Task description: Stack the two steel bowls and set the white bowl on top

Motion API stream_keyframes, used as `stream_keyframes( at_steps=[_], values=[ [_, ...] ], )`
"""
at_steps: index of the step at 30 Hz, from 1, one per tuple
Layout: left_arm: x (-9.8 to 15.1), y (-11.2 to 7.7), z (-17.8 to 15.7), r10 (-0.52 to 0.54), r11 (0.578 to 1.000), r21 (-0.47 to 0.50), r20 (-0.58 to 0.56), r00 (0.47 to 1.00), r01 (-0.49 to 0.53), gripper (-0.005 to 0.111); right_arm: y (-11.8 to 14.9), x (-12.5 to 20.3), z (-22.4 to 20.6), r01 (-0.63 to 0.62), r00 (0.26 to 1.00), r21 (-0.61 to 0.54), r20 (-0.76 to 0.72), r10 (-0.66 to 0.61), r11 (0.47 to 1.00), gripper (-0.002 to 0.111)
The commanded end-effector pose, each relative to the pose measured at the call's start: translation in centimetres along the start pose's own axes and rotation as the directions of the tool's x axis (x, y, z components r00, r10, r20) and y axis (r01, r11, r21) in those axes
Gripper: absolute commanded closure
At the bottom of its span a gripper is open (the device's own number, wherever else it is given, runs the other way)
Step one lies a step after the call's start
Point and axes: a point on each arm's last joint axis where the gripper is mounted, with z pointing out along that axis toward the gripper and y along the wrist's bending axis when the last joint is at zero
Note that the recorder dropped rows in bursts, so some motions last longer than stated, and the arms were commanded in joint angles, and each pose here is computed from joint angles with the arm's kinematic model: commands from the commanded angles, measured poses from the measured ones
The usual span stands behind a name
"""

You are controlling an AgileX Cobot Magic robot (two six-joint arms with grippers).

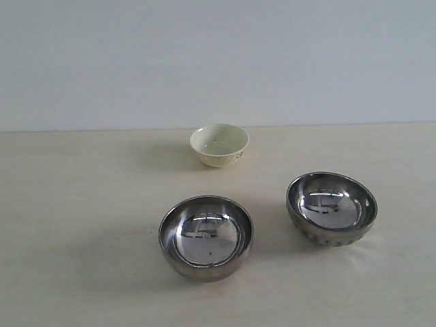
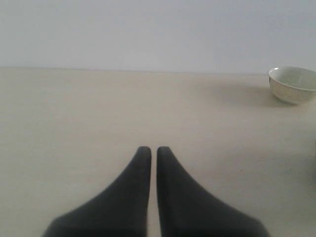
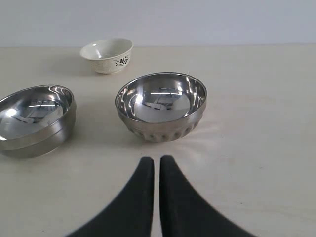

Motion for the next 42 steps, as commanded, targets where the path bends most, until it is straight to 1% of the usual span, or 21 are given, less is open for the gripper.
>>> stream_keyframes(
  at_steps=[1, 25, 26, 27, 28, 29, 30, 31, 33, 34, 42],
  values=[
    [0.02, 0.0, 0.0, -0.019, 1.0, -0.001, 0.009, 1.0, 0.019, 0.103, -0.05, 0.08, 0.01, 0.0, 1.0, 0.006, 0.006, 0.0, 1.0, 0.108],
    [0.02, 0.0, 0.0, -0.019, 1.0, -0.001, 0.009, 1.0, 0.019, 0.103, -0.05, 0.12, 0.01, 0.004, 1.0, 0.006, 0.002, -0.004, 1.0, 0.108],
    [0.02, 0.0, 0.0, -0.019, 1.0, -0.001, 0.009, 1.0, 0.019, 0.103, -0.02, 0.16, 0.01, -0.01, 1.0, 0.003, -0.002, 0.01, 1.0, 0.108],
    [0.02, 0.0, 0.0, -0.019, 1.0, -0.001, 0.009, 1.0, 0.019, 0.103, 0.05, 0.18, 0.01, -0.055, 0.998, -0.005, -0.004, 0.055, 0.998, 0.108],
    [0.02, 0.0, 0.0, -0.019, 1.0, -0.001, 0.009, 1.0, 0.019, 0.103, 0.18, 0.21, 0.01, -0.137, 0.991, -0.018, -0.01, 0.137, 0.99, 0.108],
    [0.02, 0.0, 0.0, -0.019, 1.0, -0.001, 0.009, 1.0, 0.019, 0.103, 0.33, 0.18, 0.01, -0.24, 0.971, -0.033, -0.013, 0.24, 0.97, 0.108],
    [0.02, 0.0, 0.0, -0.019, 1.0, -0.001, 0.009, 1.0, 0.019, 0.103, 0.47, 0.16, 0.0, -0.332, 0.943, -0.047, -0.018, 0.331, 0.942, 0.108],
    [0.02, 0.0, 0.0, -0.019, 1.0, -0.001, 0.009, 1.0, 0.019, 0.103, 0.67, 0.1, -0.01, -0.461, 0.888, -0.066, -0.03, 0.46, 0.885, 0.108],
    [0.02, 0.0, 0.0, -0.019, 1.0, -0.001, 0.009, 1.0, 0.019, 0.103, 0.84, 0.05, -0.03, -0.573, 0.819, -0.08, -0.044, 0.572, 0.815, 0.108],
    [0.02, 0.0, 0.0, -0.019, 1.0, -0.001, 0.009, 1.0, 0.019, 0.103, 0.87, 0.04, -0.03, -0.591, 0.807, -0.084, -0.047, 0.589, 0.802, 0.108],
    [0.02, 0.0, 0.0, -0.019, 1.0, -0.001, 0.009, 1.0, 0.019, 0.103, 0.87, 0.04, -0.03, -0.591, 0.807, -0.084, -0.047, 0.589, 0.802, 0.108]
  ],
)
